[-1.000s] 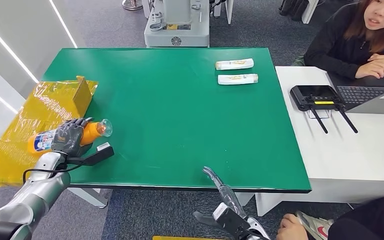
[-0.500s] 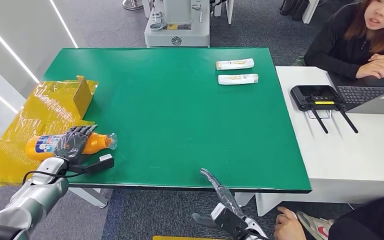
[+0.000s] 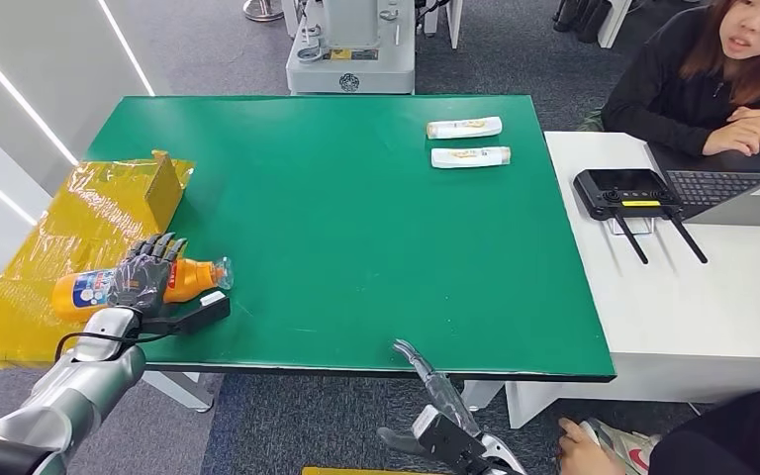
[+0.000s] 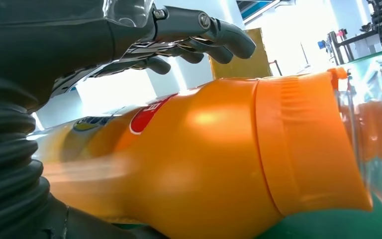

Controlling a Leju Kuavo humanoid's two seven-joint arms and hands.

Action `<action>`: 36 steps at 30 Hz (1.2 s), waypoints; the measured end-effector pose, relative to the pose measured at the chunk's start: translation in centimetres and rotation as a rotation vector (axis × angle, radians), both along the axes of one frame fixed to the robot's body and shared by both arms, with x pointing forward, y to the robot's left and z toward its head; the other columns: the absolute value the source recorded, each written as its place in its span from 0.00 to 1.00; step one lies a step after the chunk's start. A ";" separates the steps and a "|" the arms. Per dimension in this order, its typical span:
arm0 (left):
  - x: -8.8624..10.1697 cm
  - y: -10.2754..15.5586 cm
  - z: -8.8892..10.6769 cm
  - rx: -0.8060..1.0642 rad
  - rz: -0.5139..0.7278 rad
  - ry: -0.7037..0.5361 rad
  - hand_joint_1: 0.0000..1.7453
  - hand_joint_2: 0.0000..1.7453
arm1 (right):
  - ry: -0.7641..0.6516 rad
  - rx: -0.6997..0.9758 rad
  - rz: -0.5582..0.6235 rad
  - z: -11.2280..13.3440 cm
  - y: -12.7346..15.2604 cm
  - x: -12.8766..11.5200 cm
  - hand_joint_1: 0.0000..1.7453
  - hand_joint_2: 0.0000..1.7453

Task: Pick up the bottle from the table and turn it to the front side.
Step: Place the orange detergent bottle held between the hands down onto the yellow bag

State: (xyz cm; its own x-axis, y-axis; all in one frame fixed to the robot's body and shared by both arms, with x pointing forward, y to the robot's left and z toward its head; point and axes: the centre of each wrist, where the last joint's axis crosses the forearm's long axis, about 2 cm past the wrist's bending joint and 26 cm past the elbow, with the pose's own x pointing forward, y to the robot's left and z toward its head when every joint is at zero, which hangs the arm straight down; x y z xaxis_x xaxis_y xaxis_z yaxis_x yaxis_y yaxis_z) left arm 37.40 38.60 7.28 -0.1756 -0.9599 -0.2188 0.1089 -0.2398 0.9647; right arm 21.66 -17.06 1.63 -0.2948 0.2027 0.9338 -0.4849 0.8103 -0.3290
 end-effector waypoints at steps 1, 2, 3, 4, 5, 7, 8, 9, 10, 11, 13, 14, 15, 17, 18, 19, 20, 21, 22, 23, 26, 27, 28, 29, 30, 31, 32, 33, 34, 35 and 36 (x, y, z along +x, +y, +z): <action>0.0 0.0 0.0 -0.007 -0.002 -0.001 0.00 1.00 | 0.004 -0.002 -0.003 -0.1 0.0 -0.2 0.00 1.00; -0.1 -0.1 -0.1 -0.014 -0.005 -0.002 0.00 1.00 | 0.008 -0.003 -0.006 -0.2 0.0 -0.3 0.00 1.00; -0.2 -0.1 -0.2 -0.025 -0.007 -0.002 0.00 1.00 | 0.012 -0.005 -0.008 -0.3 0.0 -0.5 0.00 1.00; -0.2 -0.1 -0.3 -0.042 -0.006 0.002 0.00 1.00 | 0.016 -0.006 -0.010 -0.4 -0.1 -0.7 0.00 1.00; -0.3 -0.2 -0.4 -0.073 0.004 0.015 0.00 1.00 | 0.020 -0.007 -0.013 -0.5 -0.1 -0.9 0.00 1.00; -0.2 -0.3 -0.5 -0.183 0.062 0.074 0.00 1.00 | 0.027 -0.010 -0.017 -0.6 -0.1 -1.2 0.00 1.00; -0.1 -0.4 -0.4 -0.257 0.103 0.120 0.00 1.00 | 0.030 -0.012 -0.017 -0.5 -0.1 -1.3 0.00 1.00; 0.2 -0.4 -0.3 -0.332 0.142 0.166 0.00 1.00 | 0.034 -0.013 -0.014 -0.5 0.0 -1.3 0.00 1.00; 0.5 -0.5 -0.1 -0.405 0.175 0.209 0.00 1.00 | 0.038 -0.014 -0.009 -0.5 0.0 -1.3 0.00 1.00; 0.7 -0.5 0.2 -0.468 0.197 0.247 0.00 0.75 | 0.043 -0.014 -0.003 -0.5 0.0 -1.2 0.00 1.00; 1.1 -0.4 0.6 -0.572 0.229 0.302 0.00 0.25 | 0.053 -0.013 0.007 -0.4 0.0 -1.2 0.00 1.00; 1.3 -0.4 0.8 -0.615 0.242 0.330 0.00 0.00 | 0.055 -0.012 0.012 -0.4 0.1 -1.1 0.00 1.00; 1.6 -0.3 1.1 -0.662 0.254 0.361 0.00 0.00 | 0.057 -0.012 0.015 -0.3 0.1 -1.1 0.00 1.00; 2.0 -0.2 1.7 -0.758 0.269 0.426 0.00 0.00 | 0.060 -0.012 0.017 -0.2 0.1 -1.0 0.00 1.00; 2.2 -0.1 1.9 -0.803 0.271 0.450 0.00 0.00 | 0.062 -0.012 0.016 -0.2 0.2 -1.0 0.00 1.00; 2.3 -0.1 2.0 -0.840 0.272 0.463 0.00 0.00 | 0.063 -0.011 0.013 -0.1 0.2 -0.9 0.00 1.00; 2.3 -0.1 2.1 -0.871 0.272 0.470 0.00 0.00 | 0.064 -0.010 0.010 -0.1 0.2 -0.9 0.00 1.00; 2.3 -0.1 2.1 -0.895 0.270 0.469 0.00 0.00 | 0.065 -0.008 0.005 0.0 0.1 -0.9 0.00 1.00; 2.3 -0.1 2.1 -0.912 0.268 0.466 0.00 0.00 | 0.067 -0.007 0.001 0.0 0.1 -1.0 0.00 1.00; 2.4 -0.2 2.1 -0.924 0.265 0.463 0.00 0.00 | 0.067 -0.005 -0.003 0.0 0.1 -1.0 0.00 1.00; 2.4 -0.2 2.1 -0.941 0.259 0.455 0.00 0.00 | 0.068 -0.001 -0.007 0.2 0.1 -1.0 0.00 1.00; 2.4 -0.3 2.1 -0.945 0.258 0.454 0.00 0.00 | 0.069 0.000 -0.008 0.2 0.1 -1.1 0.00 1.00; 2.3 -0.4 2.0 -0.948 0.258 0.453 0.00 0.00 | 0.069 0.000 -0.008 0.2 0.1 -1.1 0.00 1.00; 2.3 -0.4 2.0 -0.951 0.257 0.450 0.00 0.00 | 0.070 0.001 -0.010 0.2 0.1 -1.1 0.00 1.00; 2.3 -0.4 2.0 -0.956 0.255 0.445 0.00 0.00 | 0.071 0.002 -0.011 0.2 0.0 -1.2 0.00 1.00; 2.2 -0.5 1.9 -0.966 0.253 0.435 0.00 0.00 | 0.072 0.003 -0.012 0.2 0.0 -1.2 0.00 1.00; 2.1 -0.5 1.7 -0.980 0.250 0.420 0.00 0.00 | 0.074 0.003 -0.012 0.2 0.0 -1.3 0.00 1.00; 1.9 -0.5 1.4 -1.001 0.242 0.392 0.00 0.00 | 0.076 0.004 -0.014 0.1 0.0 -1.3 0.00 1.00; 1.6 -0.6 1.1 -1.027 0.229 0.352 0.00 0.00 | 0.077 0.005 -0.018 0.1 0.0 -1.4 0.00 1.00; 1.3 -0.8 0.7 -1.056 0.211 0.298 0.00 0.00 | 0.078 0.007 -0.022 0.1 -0.1 -1.5 0.00 1.00; 0.9 -1.0 0.2 -1.089 0.189 0.229 0.00 0.00 | 0.078 0.009 -0.027 0.1 -0.1 -1.6 0.00 1.00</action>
